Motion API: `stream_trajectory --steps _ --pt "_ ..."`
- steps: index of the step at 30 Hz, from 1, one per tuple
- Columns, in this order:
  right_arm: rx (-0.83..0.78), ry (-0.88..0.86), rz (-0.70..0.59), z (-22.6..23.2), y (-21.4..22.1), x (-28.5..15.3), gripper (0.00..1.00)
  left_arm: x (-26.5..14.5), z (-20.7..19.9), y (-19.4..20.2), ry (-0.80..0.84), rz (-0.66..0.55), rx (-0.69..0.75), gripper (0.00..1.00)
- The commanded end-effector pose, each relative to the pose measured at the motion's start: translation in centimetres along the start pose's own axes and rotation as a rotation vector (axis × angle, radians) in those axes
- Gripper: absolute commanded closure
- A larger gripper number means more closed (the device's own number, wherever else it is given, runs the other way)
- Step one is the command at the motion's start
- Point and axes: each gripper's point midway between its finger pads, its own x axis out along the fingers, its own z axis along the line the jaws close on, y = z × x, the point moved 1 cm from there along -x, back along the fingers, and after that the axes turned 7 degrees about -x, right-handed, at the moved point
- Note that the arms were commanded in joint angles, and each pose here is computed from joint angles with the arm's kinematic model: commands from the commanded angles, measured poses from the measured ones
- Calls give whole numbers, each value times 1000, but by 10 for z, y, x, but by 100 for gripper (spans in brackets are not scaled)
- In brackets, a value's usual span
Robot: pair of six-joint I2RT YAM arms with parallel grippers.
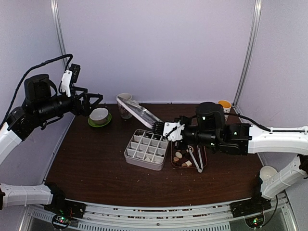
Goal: Pack the chocolate
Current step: Pass from the left arm to the right, then adjust the packing box at the center of the board.
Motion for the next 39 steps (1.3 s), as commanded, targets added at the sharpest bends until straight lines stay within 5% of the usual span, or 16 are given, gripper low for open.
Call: stream_trajectory --steps 1,12,21,32,35,39 --pt "349 90 -158 -42 -22 -14 91 -7 13 -10 -91 -65 26 2" --pt "840 49 -239 -77 -11 -13 93 12 78 36 -364 96 -108 2" --pt "883 99 -208 -84 12 -29 93 53 130 117 -389 323 -352 2" --pt "908 112 -203 -81 23 -36 93 113 128 193 -227 496 -446 5" --pt "908 119 -204 -81 25 -38 93 127 118 208 -132 540 -482 14" --pt "909 121 -201 -79 27 -38 93 145 103 235 -30 614 -531 51"
